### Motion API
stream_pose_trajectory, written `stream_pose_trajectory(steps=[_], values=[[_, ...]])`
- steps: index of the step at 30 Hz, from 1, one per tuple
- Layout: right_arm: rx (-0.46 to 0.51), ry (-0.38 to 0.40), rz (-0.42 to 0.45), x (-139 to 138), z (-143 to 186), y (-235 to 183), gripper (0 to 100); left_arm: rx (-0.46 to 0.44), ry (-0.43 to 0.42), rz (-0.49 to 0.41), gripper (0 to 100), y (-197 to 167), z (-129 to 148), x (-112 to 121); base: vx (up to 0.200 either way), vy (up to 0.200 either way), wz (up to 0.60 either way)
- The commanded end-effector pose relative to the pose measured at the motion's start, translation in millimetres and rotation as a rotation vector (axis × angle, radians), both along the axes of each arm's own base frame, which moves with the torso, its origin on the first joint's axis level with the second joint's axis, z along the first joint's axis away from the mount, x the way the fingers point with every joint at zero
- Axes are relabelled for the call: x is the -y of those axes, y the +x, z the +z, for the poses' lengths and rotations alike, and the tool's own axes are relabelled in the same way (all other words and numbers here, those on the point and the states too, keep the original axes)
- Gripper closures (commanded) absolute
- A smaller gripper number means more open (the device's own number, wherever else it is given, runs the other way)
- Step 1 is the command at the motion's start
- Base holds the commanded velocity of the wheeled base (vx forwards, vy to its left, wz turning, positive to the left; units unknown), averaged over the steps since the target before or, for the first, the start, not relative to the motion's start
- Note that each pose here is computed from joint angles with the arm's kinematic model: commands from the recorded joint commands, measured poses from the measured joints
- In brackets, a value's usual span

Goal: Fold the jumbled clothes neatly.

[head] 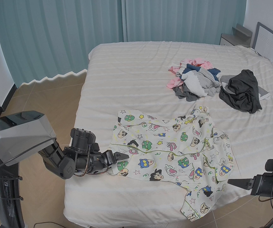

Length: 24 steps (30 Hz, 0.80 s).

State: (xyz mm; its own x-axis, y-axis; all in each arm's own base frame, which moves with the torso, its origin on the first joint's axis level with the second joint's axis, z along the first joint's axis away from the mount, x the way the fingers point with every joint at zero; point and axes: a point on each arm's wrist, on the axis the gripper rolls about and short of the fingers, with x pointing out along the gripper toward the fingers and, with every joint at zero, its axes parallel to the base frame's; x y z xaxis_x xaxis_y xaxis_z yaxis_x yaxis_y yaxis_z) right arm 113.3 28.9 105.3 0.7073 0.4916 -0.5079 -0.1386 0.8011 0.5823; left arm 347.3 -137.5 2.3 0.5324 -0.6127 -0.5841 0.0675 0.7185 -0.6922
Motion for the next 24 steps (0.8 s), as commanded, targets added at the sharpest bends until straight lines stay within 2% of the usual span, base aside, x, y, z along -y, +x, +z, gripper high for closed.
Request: stream_pose_trajectory(steps=[1, 6, 7, 16, 24], values=[[-0.005, 0.0, 0.005, -0.3, -1.2, -0.6, 0, -0.005, 0.01, -0.006, 0, -1.0, -4.5, 5.8, 0.0, 0.0, 0.0], [0.002, 0.004, 0.009, -0.2, -0.3, -1.4, 0, -0.006, 0.026, 0.001, 0, -1.2, -11.1, 8.3, 0.0, 0.0, 0.0], [0.002, 0.004, 0.009, -0.2, -0.3, -1.4, 0, -0.003, 0.025, 0.002, 100, -0.8, -11.8, 8.4, 0.0, 0.0, 0.0], [-0.012, 0.002, 0.033, -2.4, -3.3, -4.1, 0, 0.079, 0.056, 0.075, 100, 5.1, -10.2, 8.0, 0.0, 0.0, 0.0], [-0.015, 0.002, 0.039, -3.1, -3.9, -4.4, 0, 0.184, 0.021, 0.098, 100, 10.9, 8.4, 5.6, 0.0, 0.0, 0.0]])
